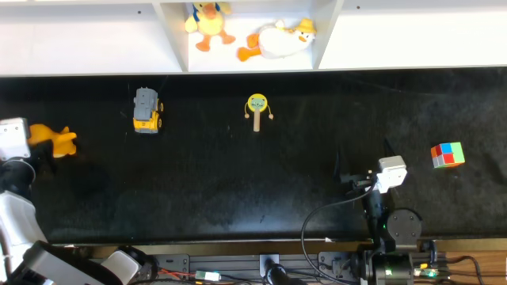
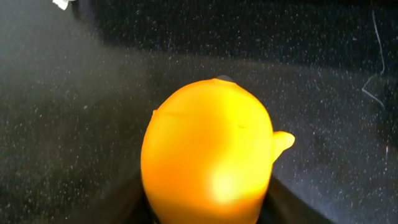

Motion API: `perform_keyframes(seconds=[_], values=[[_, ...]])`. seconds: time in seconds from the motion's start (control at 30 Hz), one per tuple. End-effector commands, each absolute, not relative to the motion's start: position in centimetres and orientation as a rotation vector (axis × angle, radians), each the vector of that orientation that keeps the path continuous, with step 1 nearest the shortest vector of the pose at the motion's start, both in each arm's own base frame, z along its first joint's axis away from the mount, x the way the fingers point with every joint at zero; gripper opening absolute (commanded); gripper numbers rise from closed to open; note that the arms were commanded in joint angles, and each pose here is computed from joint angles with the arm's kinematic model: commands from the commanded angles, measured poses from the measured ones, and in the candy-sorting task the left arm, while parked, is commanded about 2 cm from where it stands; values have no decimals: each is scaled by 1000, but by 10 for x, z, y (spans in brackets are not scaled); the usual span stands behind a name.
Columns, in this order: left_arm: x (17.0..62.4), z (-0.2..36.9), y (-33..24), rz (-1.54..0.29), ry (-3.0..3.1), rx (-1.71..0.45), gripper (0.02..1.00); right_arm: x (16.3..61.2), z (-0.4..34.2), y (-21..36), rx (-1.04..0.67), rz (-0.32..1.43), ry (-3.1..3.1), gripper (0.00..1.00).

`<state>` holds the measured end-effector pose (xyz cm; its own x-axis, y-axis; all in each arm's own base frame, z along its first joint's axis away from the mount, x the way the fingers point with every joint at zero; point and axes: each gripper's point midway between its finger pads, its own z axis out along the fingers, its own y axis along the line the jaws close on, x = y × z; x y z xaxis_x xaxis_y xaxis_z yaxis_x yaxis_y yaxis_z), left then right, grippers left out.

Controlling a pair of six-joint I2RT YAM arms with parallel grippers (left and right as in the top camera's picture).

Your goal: Store Toys

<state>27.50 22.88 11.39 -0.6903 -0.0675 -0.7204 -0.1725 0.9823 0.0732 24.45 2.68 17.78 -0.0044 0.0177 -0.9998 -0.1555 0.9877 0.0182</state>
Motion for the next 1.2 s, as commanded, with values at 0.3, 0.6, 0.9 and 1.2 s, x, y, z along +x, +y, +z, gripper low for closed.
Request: perform_keyframes(seconds=[0.3, 0.6, 0.9, 1.2], values=[[288, 134, 225, 126, 2253, -115, 93, 245, 174, 26, -98, 139, 1573, 996], [300, 170, 223, 107, 2132, -229, 62, 245, 174, 26, -98, 139, 1573, 996], [340, 230, 204, 93, 2020, -223, 51, 245, 174, 26, -98, 139, 1573, 996], [364, 257, 209, 161, 1921, -281, 53, 245, 174, 26, -98, 139, 1573, 996]])
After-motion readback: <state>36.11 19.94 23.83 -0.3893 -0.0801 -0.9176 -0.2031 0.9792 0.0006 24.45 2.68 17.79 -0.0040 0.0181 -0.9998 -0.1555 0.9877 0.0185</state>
